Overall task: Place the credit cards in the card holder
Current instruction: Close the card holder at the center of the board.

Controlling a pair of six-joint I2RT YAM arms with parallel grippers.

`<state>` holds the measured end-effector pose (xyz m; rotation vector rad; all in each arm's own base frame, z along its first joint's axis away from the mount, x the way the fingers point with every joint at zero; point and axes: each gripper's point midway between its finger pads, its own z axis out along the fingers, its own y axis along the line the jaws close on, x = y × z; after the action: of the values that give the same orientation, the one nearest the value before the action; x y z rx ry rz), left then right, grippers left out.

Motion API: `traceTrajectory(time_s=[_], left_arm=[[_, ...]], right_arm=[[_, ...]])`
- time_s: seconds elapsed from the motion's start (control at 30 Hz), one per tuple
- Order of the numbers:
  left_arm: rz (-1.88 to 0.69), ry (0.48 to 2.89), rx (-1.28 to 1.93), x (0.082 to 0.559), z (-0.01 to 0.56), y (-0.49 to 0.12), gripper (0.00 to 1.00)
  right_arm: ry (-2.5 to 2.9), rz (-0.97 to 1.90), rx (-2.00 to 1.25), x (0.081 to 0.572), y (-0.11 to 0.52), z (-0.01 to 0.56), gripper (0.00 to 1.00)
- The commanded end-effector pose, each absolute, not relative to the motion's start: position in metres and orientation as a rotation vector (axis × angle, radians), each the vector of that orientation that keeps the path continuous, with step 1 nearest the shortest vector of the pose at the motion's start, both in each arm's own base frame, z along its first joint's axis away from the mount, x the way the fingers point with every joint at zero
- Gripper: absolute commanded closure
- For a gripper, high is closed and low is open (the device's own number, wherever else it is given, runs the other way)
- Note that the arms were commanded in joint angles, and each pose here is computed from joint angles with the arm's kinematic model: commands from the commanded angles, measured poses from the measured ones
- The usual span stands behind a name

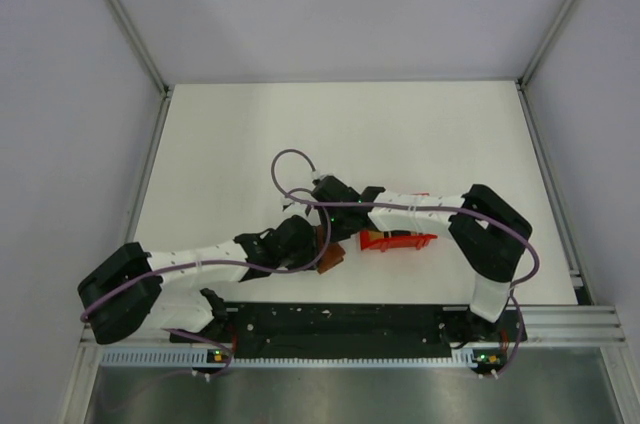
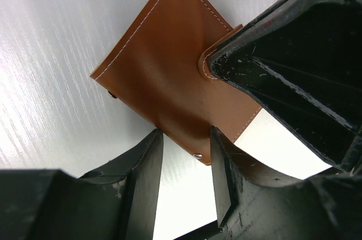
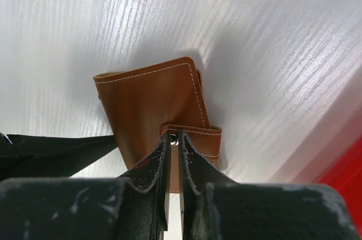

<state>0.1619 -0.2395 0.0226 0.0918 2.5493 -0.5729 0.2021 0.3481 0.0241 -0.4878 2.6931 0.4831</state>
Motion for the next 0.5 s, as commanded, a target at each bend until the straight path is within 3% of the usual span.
traceTrajectory(time_s=[0.0, 0.37, 0.47], left_arm=[[-0.413, 2.654, 0.133, 0.142, -0.004, -0.209, 0.56], [-0.354, 2.573, 0.027, 0.159, 0.013, -0.201, 0.5], [-0.332, 2.534, 0.005, 0.17, 0.022, -0.202, 0.55]], right_arm=[[2.984, 0.154, -0.577, 0.147, 0.279, -0.064, 0.94], [2.973, -0.004, -0.555, 0.141, 0.251, -0.077, 0.94], [2.951, -0.006, -0.563, 0.146, 0.254, -0.071, 0.94]])
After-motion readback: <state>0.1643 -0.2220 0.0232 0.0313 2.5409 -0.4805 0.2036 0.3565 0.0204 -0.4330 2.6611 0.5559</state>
